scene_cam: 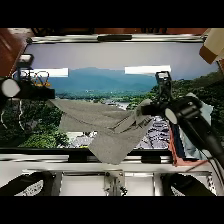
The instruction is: Fold the shirts.
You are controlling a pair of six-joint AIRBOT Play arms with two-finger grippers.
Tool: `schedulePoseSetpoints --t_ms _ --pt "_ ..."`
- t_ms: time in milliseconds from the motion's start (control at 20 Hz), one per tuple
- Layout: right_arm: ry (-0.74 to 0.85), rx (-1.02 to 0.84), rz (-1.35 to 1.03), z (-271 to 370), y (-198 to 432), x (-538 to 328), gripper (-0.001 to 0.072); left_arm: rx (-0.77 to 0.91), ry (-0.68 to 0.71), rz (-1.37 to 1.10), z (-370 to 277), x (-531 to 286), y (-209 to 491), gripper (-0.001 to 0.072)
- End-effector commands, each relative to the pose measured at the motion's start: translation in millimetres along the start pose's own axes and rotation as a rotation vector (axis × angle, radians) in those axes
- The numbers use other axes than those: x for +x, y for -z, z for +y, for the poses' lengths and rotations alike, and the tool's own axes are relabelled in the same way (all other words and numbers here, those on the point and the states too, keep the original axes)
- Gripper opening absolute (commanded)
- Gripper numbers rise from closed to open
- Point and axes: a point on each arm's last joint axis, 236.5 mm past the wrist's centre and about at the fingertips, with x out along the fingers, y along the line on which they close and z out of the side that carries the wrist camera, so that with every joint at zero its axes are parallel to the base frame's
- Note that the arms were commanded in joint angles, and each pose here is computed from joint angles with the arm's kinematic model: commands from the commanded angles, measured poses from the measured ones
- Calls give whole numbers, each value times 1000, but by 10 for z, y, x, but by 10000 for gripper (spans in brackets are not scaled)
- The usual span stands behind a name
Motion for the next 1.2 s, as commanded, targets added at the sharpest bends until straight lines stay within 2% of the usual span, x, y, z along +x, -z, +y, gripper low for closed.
schedulePoseSetpoints --t_ms 0,50,100,150,200,250,350,400,450,600,650,750,800,950,1150 --pt "-31 95 28 191 65 538 66 -35 19 157 -118 781 188 35" --pt "-31 98 53 211 121 604 65 -30 34 206 -164 880 269 64" --pt "-29 99 67 214 151 633 65 -11 56 244 -219 926 324 224" --pt "-28 98 69 213 157 636 65 6 72 271 -253 917 348 490" --pt "-27 99 70 211 158 629 66 12 68 280 -238 864 325 647" --pt "-23 99 77 199 177 619 65 36 73 281 -210 759 269 645" --pt "-5 91 113 156 265 597 66 97 80 299 -65 436 184 585" --pt "8 86 139 127 327 588 65 86 91 295 42 266 164 578" --pt "21 74 166 99 390 579 65 35 103 289 165 139 187 532" --pt "40 25 217 45 508 555 65 -137 147 400 569 -40 772 507" --pt "39 16 219 45 513 554 65 -187 144 449 682 -27 1050 445" --pt "31 10 218 63 510 555 65 -306 188 515 697 62 1523 449" --pt "29 11 216 68 505 557 65 -357 245 519 597 135 1648 482" --pt "27 12 216 73 506 556 65 -477 367 449 292 447 1694 483" --pt "10 20 225 115 526 553 65 -507 406 436 90 712 1780 483"
